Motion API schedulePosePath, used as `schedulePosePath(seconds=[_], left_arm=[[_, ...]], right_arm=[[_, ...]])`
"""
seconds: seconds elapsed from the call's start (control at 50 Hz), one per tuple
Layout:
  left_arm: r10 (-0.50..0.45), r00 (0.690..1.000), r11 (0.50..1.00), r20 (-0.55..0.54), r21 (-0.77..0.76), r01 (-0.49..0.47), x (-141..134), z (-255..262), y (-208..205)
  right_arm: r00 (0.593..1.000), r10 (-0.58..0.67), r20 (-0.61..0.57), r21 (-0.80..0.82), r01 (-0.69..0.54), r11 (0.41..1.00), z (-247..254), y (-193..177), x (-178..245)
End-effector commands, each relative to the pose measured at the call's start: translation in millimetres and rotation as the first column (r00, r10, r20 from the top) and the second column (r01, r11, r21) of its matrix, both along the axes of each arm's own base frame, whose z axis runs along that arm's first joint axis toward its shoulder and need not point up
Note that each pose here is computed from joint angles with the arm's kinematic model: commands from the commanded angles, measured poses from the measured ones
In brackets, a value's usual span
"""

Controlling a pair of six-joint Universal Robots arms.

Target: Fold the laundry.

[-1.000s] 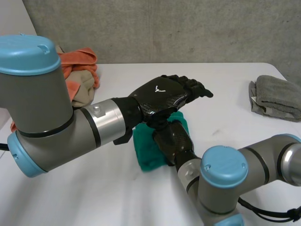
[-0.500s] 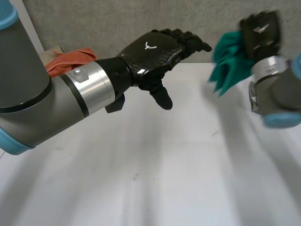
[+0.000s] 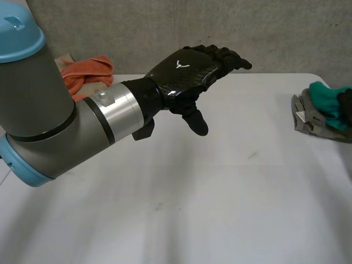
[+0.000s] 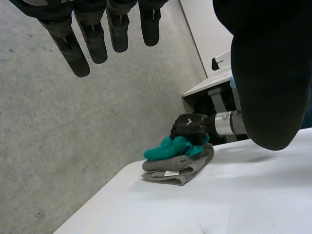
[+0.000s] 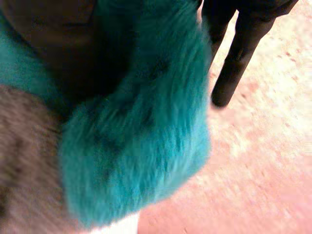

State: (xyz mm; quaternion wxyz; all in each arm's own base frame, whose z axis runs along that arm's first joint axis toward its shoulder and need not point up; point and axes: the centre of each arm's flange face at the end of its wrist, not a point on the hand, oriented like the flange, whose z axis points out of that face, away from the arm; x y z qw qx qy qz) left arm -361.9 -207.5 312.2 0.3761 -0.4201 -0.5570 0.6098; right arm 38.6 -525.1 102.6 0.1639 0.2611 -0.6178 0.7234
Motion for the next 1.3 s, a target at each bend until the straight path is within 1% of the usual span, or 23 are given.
schedulePosePath(seconds=[0.02, 0.14, 0.22, 0.28, 0.3, 0.38, 0.4, 0.48, 0.54, 0.56, 0.62, 0.64, 0.72, 0.74, 0.8, 0.82, 0.86, 0.94, 1.02, 1.04, 1.12, 1.2, 1.3], left_arm=[[0.001, 1.000, 1.000, -0.008, -0.011, -0.001, 0.5, 4.6, 0.6], [-0.016, 1.000, 1.000, -0.005, -0.007, 0.016, -1.9, 4.1, 8.2], [-0.022, 1.000, 1.000, -0.001, -0.001, 0.022, -2.6, 2.9, 11.2], [-0.022, 1.000, 1.000, 0.003, 0.004, 0.022, -1.6, 1.6, 12.6], [-0.022, 1.000, 1.000, 0.003, 0.004, 0.022, -1.1, 1.9, 13.2], [-0.022, 1.000, 1.000, -0.004, -0.006, 0.022, -0.2, 5.9, 14.6], [-0.022, 1.000, 1.000, -0.005, -0.007, 0.022, -0.3, 6.4, 14.5], [-0.020, 0.999, 0.999, -0.030, -0.035, 0.019, 0.7, 17.9, 14.7], [0.000, 0.997, 0.998, -0.078, -0.069, -0.006, 1.5, 36.8, 11.0], [0.015, 0.995, 0.997, -0.094, -0.072, -0.022, 2.4, 41.9, 8.5], [0.095, 0.979, 0.992, -0.179, -0.067, -0.108, 7.3, 65.0, -2.2], [0.120, 0.972, 0.989, -0.204, -0.065, -0.136, 9.5, 71.1, -5.9], [0.284, 0.906, 0.946, -0.315, -0.061, -0.318, 31.4, 95.5, -37.5], [0.349, 0.874, 0.919, -0.340, -0.062, -0.391, 44.2, 101.5, -52.5], [0.438, 0.823, 0.869, -0.361, -0.063, -0.490, 67.7, 107.8, -77.0], [0.491, 0.792, 0.837, -0.362, -0.056, -0.544, 82.6, 106.4, -94.2], [0.539, 0.763, 0.804, -0.357, -0.052, -0.592, 98.5, 103.1, -111.1], [0.635, 0.715, 0.736, -0.293, -0.053, -0.675, 124.5, 77.4, -150.6], [0.712, 0.678, 0.665, -0.182, -0.132, -0.735, 142.7, 39.3, -191.4], [0.741, 0.659, 0.639, -0.130, -0.162, -0.752, 150.8, 18.8, -209.3], [0.779, 0.626, 0.606, -0.020, -0.233, -0.761, 162.9, -32.8, -246.6], [0.797, 0.603, 0.582, 0.034, -0.309, -0.752, 168.8, -80.4, -278.6], [0.831, 0.553, 0.533, 0.061, -0.375, -0.759, 184.1, -128.7, -308.4]], right_arm=[[0.998, -0.063, 0.029, -0.002, 0.063, 0.998, 62.1, 17.4, -19.8], [0.990, -0.111, 0.086, 0.047, 0.108, 0.993, 89.9, 34.2, -22.1], [0.964, -0.241, 0.109, 0.113, 0.229, 0.967, 91.9, 45.0, -51.1], [0.927, -0.361, 0.097, 0.131, 0.348, 0.928, 99.9, 52.1, -81.3], [0.915, -0.393, 0.093, 0.128, 0.381, 0.916, 105.1, 54.0, -88.7], [0.819, -0.572, 0.054, 0.031, 0.571, 0.821, 157.3, 67.2, -122.9], [0.779, -0.626, 0.038, -0.026, 0.627, 0.779, 179.7, 70.1, -129.0], [0.712, -0.701, 0.039, -0.166, 0.697, 0.698, 225.0, 72.8, -137.0], [0.737, -0.673, 0.062, -0.247, 0.664, 0.705, 246.1, 69.4, -124.3], [0.784, -0.614, 0.085, -0.313, 0.607, 0.731, 265.1, 68.8, -97.7], [0.870, -0.479, 0.118, -0.422, 0.481, 0.768, 298.7, 77.3, -43.1], [0.916, -0.381, 0.127, -0.474, 0.393, 0.788, 313.1, 86.5, -8.8], [0.983, -0.158, 0.091, -0.511, 0.182, 0.840, 308.3, 109.0, 61.8], [0.991, -0.116, 0.072, -0.506, 0.137, 0.852, 301.6, 112.3, 75.0], [0.999, 0.049, 0.023, -0.462, -0.033, 0.886, 276.1, 134.7, 126.3], [0.996, 0.089, 0.017, -0.439, -0.072, 0.896, 267.3, 141.7, 138.6], [0.982, 0.187, 0.004, -0.360, -0.173, 0.917, 239.9, 161.6, 169.1], [0.966, 0.257, 0.006, -0.216, -0.250, 0.944, 194.0, 188.5, 192.5], [0.959, 0.284, -0.012, -0.078, -0.284, 0.956, 153.0, 210.0, 200.2], [0.958, 0.287, -0.018, -0.054, -0.287, 0.956, 146.1, 213.8, 200.3], [0.954, 0.297, -0.048, 0.031, -0.296, 0.955, 119.1, 230.4, 200.7], [0.952, 0.300, -0.065, 0.092, -0.294, 0.952, 100.8, 240.7, 198.6], [0.955, 0.290, -0.064, 0.127, -0.281, 0.951, 91.1, 245.5, 193.0]])
